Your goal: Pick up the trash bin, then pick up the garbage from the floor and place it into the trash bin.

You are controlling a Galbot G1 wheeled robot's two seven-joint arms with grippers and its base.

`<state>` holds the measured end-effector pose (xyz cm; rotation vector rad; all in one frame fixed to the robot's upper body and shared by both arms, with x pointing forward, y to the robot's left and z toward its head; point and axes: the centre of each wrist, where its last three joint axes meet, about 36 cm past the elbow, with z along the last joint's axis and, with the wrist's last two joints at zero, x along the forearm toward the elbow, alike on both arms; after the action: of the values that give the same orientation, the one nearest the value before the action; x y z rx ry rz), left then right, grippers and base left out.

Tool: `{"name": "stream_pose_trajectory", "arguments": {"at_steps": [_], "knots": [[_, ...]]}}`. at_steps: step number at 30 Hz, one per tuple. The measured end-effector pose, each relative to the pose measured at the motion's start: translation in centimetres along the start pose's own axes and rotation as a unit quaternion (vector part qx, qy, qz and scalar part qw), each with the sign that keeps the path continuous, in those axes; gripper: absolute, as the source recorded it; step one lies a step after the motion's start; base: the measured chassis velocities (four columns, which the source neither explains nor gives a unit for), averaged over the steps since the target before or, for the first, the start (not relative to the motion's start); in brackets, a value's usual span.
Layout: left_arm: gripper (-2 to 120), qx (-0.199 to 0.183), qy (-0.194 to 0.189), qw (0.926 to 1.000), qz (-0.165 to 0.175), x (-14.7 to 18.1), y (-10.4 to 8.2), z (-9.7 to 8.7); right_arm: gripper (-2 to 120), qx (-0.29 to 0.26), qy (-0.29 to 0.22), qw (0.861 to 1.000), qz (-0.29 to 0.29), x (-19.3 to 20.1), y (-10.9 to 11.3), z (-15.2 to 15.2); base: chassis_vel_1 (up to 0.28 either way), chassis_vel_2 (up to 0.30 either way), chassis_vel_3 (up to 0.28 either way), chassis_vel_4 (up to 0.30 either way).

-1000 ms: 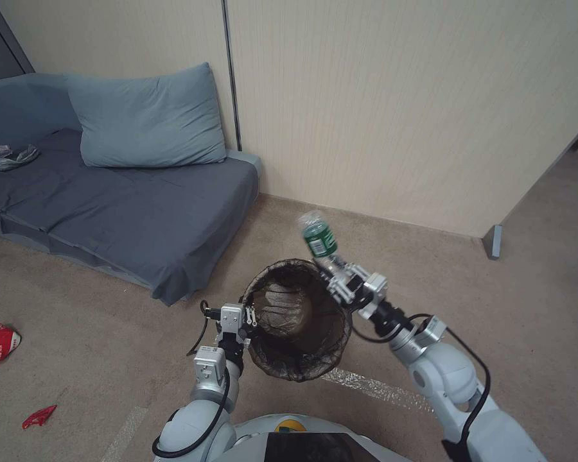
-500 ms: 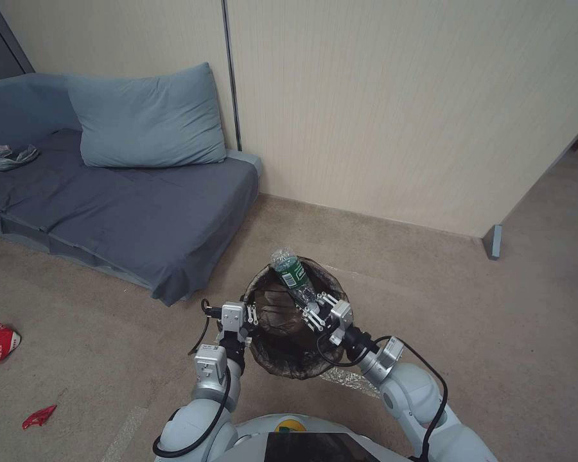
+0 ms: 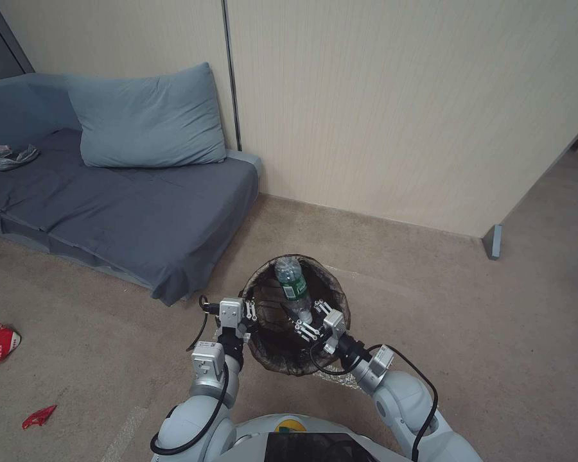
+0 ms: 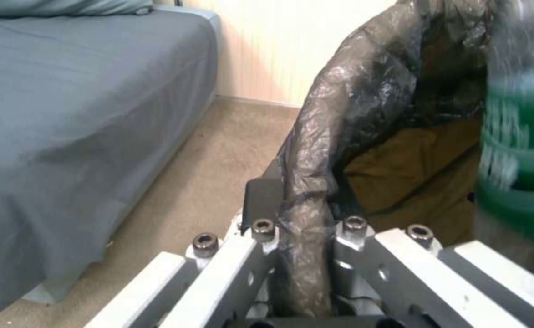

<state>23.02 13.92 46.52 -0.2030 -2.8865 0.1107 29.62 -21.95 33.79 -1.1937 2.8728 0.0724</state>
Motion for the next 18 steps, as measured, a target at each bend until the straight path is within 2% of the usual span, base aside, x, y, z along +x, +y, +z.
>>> {"name": "stream_pose_trajectory", "arguments": {"at_steps": [5, 6, 9, 12, 18], "knots": [[3, 0.000, 0.000, 1.0000, 0.001, 0.0, 0.0, 0.0, 80, 0.003, 0.000, 1.000, -0.001, 0.2, 0.1, 0.0, 0.000, 0.000, 0.000, 0.000], [3, 0.000, 0.000, 1.0000, 0.001, 0.0, 0.0, 0.0, 80, 0.003, 0.000, 1.000, -0.001, 0.2, 0.1, 0.0, 0.000, 0.000, 0.000, 0.000], [3, -0.001, 0.002, 1.0000, 0.000, -0.1, 0.0, 0.1, 94, 0.007, -0.006, 1.000, -0.003, 0.3, 0.3, -0.5, 0.000, 0.000, 0.000, 0.000], [3, -0.001, 0.002, 1.0000, 0.000, -0.1, 0.0, 0.1, 99, 0.010, -0.009, 1.000, -0.005, 0.3, 0.5, -0.8, 0.000, 0.000, 0.000, 0.000], [3, -0.002, 0.004, 1.0000, -0.002, -0.1, 0.1, 0.3, 100, 0.020, -0.020, 1.000, -0.011, 0.7, 0.9, -2.2, 0.000, 0.000, 0.000, 0.000]]}}
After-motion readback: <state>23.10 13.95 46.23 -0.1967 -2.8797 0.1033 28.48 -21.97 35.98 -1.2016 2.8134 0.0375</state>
